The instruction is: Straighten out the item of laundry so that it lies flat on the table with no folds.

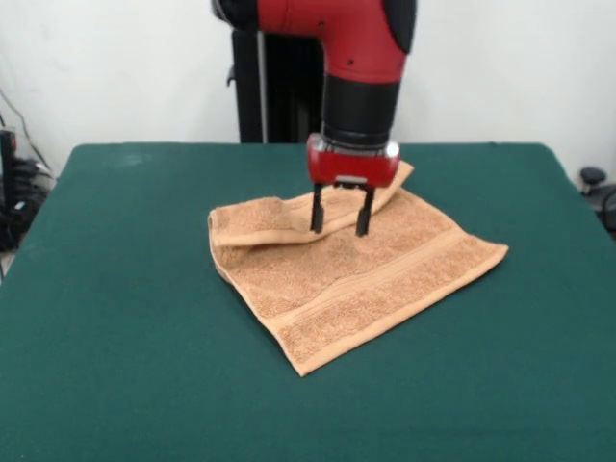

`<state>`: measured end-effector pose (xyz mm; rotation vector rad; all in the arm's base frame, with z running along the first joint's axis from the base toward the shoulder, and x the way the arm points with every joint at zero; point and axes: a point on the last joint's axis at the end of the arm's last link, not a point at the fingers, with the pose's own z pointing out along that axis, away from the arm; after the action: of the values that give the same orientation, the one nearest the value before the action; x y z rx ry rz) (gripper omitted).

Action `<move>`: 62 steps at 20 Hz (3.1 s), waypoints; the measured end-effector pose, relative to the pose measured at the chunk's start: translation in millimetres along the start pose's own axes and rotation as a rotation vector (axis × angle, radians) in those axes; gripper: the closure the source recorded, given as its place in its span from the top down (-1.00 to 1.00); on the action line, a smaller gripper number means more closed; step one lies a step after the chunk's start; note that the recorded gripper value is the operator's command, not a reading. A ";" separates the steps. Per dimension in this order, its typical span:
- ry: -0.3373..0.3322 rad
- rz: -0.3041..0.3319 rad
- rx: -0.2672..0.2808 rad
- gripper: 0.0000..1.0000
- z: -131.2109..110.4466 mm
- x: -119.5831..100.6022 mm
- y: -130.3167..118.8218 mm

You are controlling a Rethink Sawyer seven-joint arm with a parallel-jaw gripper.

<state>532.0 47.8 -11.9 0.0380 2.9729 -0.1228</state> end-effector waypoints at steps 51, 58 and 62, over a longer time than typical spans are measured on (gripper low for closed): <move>-0.049 0.136 0.059 1.00 6.6 -3.2 -140.0; -0.058 0.119 0.059 1.00 3.5 -6.4 -133.6; -0.062 0.106 0.057 1.00 -2.0 -6.9 -125.6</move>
<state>534.4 -77.3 1.3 0.1942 2.8981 -0.1916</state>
